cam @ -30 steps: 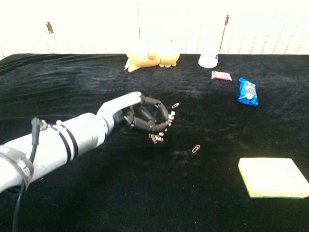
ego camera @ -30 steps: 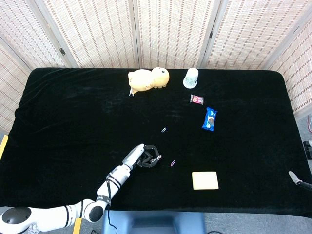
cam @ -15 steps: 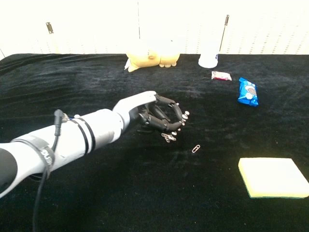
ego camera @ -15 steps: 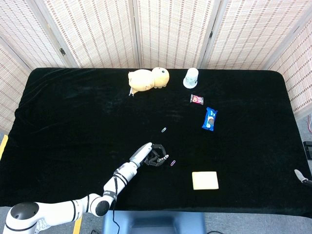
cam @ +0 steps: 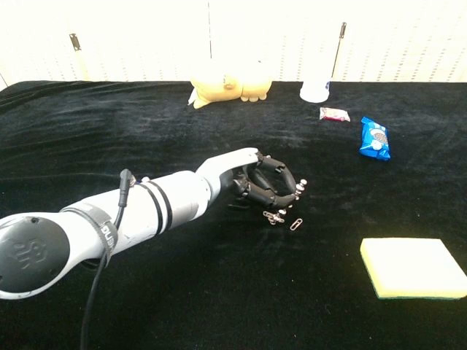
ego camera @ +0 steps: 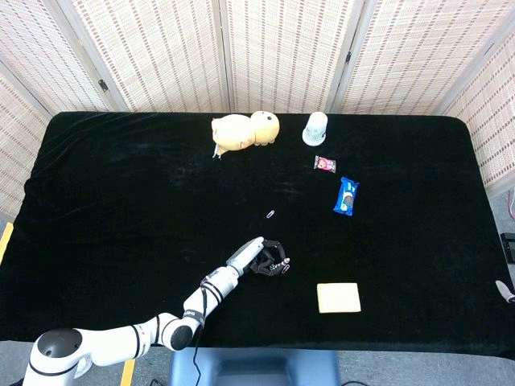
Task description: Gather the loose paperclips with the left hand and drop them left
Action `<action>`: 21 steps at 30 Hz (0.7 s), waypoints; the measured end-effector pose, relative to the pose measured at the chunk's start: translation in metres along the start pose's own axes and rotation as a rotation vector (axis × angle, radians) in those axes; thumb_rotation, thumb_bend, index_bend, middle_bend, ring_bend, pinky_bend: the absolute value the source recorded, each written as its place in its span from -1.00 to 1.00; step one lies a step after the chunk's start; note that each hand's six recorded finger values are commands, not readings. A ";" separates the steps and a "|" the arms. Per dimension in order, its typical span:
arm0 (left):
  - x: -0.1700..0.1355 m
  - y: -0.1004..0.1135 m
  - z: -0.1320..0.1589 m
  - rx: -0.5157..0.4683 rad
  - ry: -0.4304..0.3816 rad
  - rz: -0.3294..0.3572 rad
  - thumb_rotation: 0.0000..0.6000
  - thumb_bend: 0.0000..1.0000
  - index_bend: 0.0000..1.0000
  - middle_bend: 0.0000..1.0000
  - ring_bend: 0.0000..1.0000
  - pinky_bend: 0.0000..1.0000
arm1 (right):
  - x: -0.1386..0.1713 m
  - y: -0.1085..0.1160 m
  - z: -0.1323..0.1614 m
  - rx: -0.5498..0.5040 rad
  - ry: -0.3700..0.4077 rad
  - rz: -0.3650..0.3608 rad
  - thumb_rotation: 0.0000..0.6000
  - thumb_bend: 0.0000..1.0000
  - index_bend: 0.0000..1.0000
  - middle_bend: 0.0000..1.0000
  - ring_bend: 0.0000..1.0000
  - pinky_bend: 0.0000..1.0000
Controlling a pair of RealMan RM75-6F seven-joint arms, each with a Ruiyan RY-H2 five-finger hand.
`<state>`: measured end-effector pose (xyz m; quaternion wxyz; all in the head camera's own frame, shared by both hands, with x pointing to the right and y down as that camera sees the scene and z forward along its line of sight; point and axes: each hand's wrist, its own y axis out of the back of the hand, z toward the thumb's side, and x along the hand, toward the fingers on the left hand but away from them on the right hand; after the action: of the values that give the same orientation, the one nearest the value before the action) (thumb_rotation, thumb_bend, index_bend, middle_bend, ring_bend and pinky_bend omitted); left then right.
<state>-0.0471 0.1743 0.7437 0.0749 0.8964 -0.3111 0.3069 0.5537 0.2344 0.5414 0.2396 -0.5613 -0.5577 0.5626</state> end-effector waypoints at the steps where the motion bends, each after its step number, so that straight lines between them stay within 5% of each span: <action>1: 0.001 0.000 0.001 0.001 -0.003 -0.001 1.00 -0.07 0.57 1.00 1.00 1.00 | 0.000 0.000 -0.001 0.000 -0.002 0.000 1.00 -0.53 -1.00 -1.00 -0.89 -0.98; 21: 0.016 -0.018 0.007 0.021 0.003 -0.036 1.00 -0.07 0.57 1.00 1.00 1.00 | 0.003 0.005 -0.006 -0.020 -0.010 -0.006 1.00 -0.53 -1.00 -1.00 -0.89 -0.98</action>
<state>-0.0226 0.1781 0.7483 0.0714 0.9021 -0.2913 0.3101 0.5600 0.2382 0.5375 0.2330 -0.5592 -0.5660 0.5592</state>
